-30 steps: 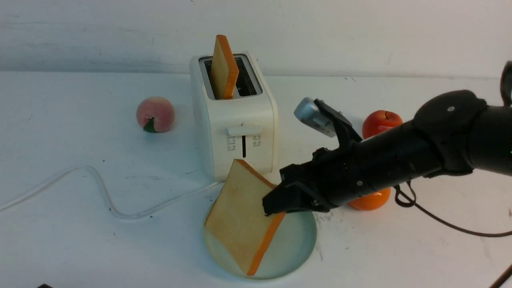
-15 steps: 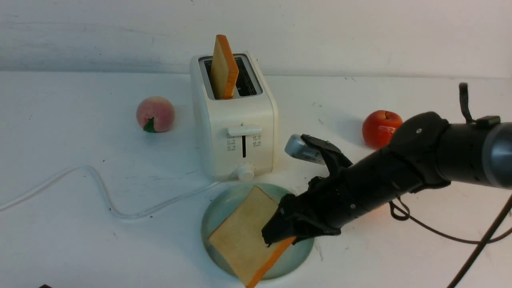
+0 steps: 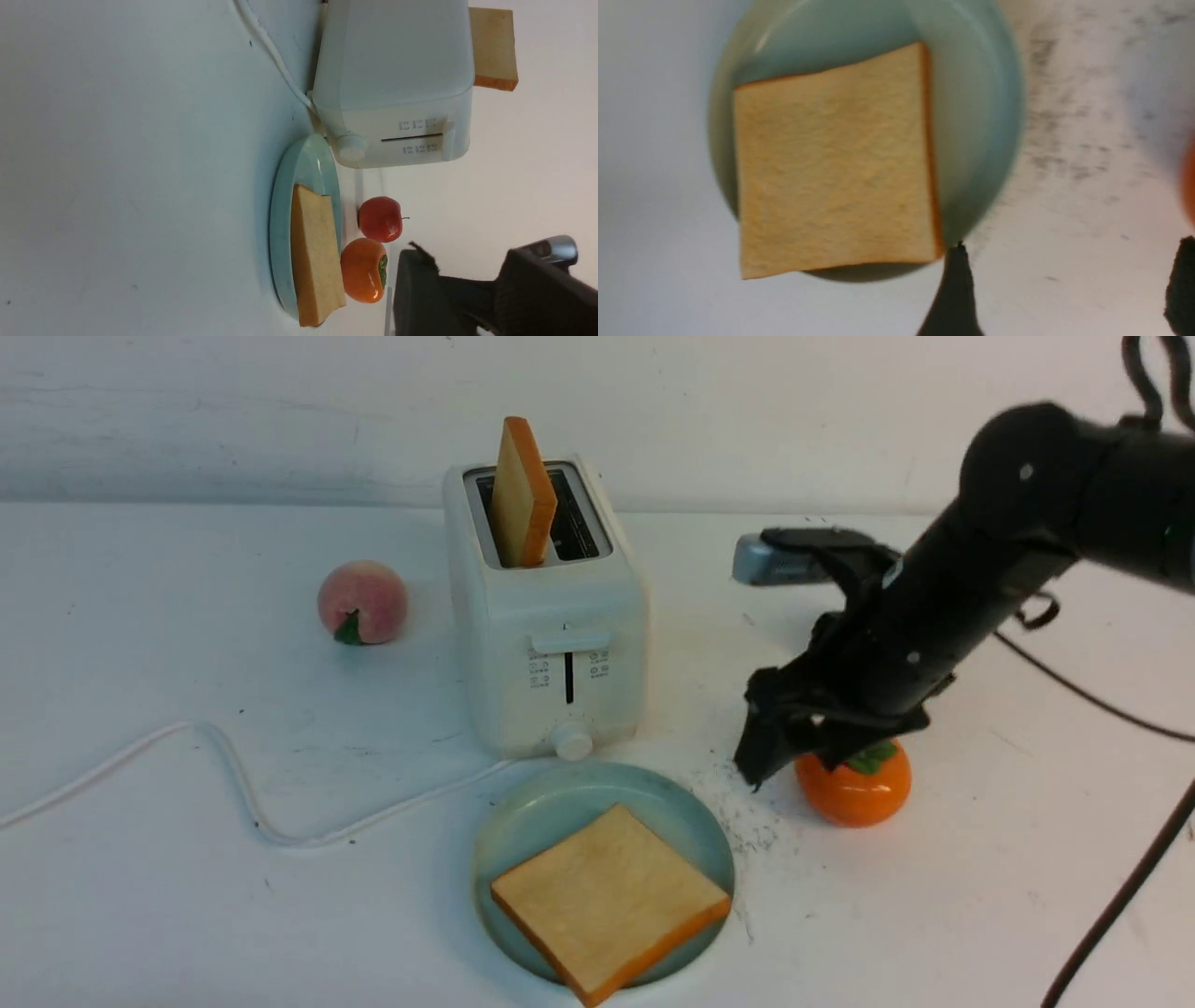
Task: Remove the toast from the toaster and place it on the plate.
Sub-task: Use the left arm to take out a slice of bread
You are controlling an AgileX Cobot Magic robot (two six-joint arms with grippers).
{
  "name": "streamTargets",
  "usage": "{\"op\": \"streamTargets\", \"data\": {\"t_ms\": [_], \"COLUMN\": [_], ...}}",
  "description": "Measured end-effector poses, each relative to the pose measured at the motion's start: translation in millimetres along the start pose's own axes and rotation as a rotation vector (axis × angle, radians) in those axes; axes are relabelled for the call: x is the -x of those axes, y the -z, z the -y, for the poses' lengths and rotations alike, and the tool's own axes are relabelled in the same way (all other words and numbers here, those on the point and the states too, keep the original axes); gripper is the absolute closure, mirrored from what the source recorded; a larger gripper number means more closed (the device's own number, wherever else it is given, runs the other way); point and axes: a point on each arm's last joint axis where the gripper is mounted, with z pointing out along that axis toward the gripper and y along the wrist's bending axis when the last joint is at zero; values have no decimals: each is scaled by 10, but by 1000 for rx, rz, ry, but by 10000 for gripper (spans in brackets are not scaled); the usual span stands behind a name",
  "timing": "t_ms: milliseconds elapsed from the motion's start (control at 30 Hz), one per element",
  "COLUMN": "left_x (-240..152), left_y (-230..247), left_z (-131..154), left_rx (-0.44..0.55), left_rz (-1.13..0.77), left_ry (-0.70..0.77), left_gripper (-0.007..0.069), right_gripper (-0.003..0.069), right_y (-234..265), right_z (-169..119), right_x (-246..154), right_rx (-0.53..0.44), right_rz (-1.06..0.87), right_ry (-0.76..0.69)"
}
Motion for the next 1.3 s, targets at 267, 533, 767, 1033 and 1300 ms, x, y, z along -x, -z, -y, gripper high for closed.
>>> {"op": "streamTargets", "data": {"t_ms": [267,533,767,1033,1300], "left_x": [-14,-31,51,234,342], "left_y": [96,358,-87,-1304,-2428], "left_z": [308,1039,1594,1882,2482], "left_rx": [-102,-230,32,443,406], "left_rz": [-18,-28,-195,-671,-820], "left_ry": [-80,-320,-732,-852,-775], "left_gripper": [542,639,639,639,639], "right_gripper": [545,678,677,677,674], "right_y": [621,1435,1672,1844,1732], "right_z": [8,-304,-356,-351,-372], "right_x": [129,-322,-1315,-2403,-3190], "right_rx": [-186,-164,-270,-422,-420], "right_rz": [69,235,252,562,817], "right_ry": [-72,-46,-12,8,25]}}
